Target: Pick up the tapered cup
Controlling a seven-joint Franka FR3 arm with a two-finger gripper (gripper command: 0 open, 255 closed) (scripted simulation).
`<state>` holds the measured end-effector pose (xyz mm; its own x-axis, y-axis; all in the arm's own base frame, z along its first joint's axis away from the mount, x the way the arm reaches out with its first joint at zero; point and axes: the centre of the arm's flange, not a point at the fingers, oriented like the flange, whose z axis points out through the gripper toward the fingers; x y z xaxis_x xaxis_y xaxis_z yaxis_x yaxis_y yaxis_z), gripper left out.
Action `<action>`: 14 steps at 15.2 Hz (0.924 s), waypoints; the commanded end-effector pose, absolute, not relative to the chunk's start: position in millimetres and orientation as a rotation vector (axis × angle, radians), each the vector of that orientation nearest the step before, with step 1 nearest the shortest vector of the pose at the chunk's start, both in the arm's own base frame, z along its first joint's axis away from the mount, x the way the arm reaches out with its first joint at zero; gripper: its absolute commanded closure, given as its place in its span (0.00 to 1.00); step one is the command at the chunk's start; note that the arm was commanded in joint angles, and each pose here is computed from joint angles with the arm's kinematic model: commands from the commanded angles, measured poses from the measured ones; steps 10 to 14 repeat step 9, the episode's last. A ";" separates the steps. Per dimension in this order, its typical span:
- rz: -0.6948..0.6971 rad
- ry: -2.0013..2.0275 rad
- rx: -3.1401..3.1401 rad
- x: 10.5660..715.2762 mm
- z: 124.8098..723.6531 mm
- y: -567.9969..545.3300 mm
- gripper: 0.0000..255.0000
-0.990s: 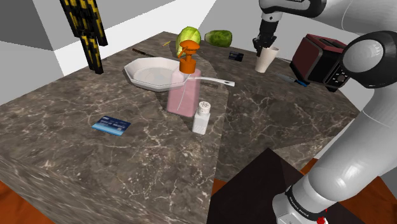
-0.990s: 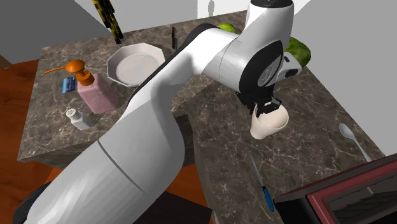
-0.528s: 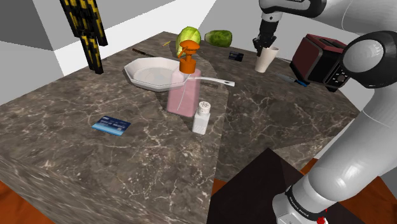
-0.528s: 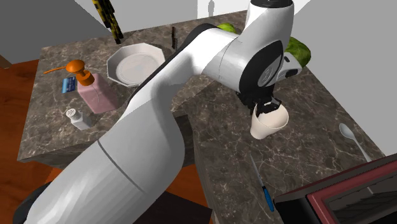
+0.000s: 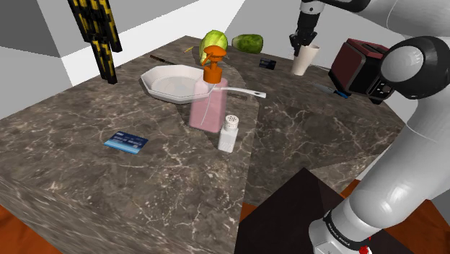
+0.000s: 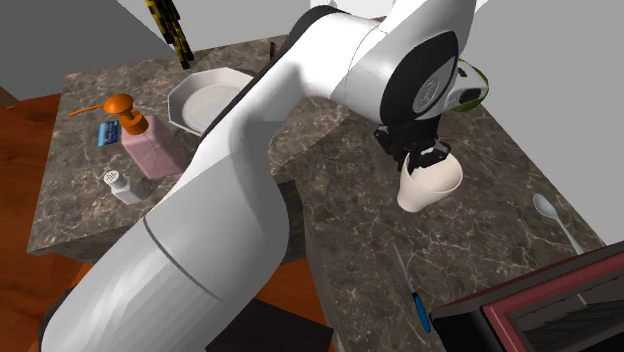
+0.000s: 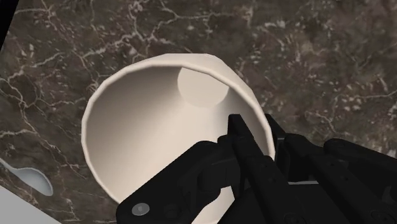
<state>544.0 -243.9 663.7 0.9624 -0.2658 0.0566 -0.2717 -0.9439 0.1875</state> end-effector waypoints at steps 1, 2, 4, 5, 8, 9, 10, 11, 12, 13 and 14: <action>0.045 -0.403 2.919 543.6 674.6 -244.9 1.00; 0.045 -0.403 2.919 543.6 679.8 -244.9 1.00; 0.045 -0.403 2.919 543.6 690.4 -244.9 1.00; 0.045 -0.403 2.919 543.6 695.7 -244.9 1.00; 0.045 -0.403 2.919 543.6 707.0 -244.9 1.00; 0.045 -0.403 2.919 543.6 707.0 -244.9 1.00; 0.045 -0.403 2.919 543.6 707.0 -244.9 1.00; 0.045 -0.403 2.919 543.6 707.0 -244.9 1.00; 0.045 -0.403 2.919 543.6 707.0 -244.9 1.00; 0.045 -0.403 2.919 543.6 707.0 -244.9 1.00; 0.045 -0.403 2.919 543.6 707.0 -244.9 1.00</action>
